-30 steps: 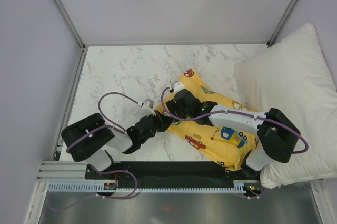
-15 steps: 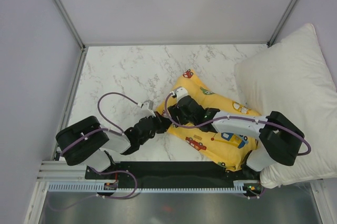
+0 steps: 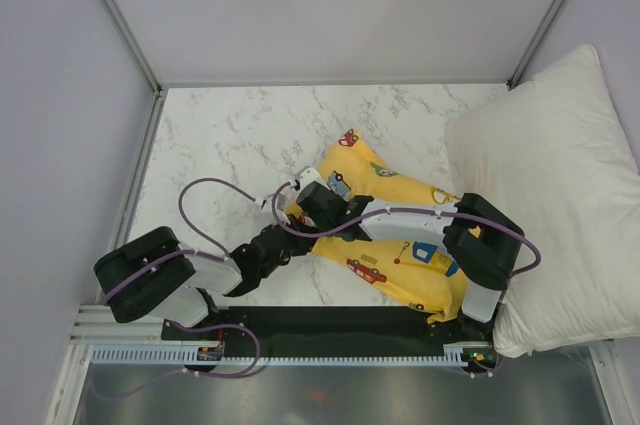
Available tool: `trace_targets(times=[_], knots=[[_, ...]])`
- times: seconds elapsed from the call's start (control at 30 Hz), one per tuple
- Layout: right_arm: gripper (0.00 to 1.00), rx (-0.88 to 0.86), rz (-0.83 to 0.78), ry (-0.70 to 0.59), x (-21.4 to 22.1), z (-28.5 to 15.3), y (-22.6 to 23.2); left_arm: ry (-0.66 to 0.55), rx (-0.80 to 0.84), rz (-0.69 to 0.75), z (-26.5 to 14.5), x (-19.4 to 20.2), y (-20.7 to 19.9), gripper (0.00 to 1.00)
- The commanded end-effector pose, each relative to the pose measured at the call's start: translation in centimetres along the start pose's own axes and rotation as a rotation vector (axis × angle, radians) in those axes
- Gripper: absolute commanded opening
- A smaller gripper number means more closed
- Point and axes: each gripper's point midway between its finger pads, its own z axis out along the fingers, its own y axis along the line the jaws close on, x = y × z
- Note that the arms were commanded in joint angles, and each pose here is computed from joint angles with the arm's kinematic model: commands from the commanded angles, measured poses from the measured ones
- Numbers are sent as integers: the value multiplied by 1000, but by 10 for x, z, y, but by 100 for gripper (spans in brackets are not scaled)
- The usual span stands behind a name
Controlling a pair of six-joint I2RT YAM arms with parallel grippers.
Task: Remove the pillowcase from the pillow
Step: Expand the opening of the pillowcase
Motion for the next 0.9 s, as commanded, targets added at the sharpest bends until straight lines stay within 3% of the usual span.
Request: trace_targets(times=[0.0,0.07,0.4,0.87], knots=[[33,148,-93,207,67,38,-26,186,24,68,-21,43,6,2],[0,155,-91,249,81,44,-25,179,1,82,-19,41,8,2],[0,225,87,275,121,9,-41,81,-267,168,6,11,47,2],[0,59,162,294,143,-33,3,-151,-368,51,35,-98,62,2]])
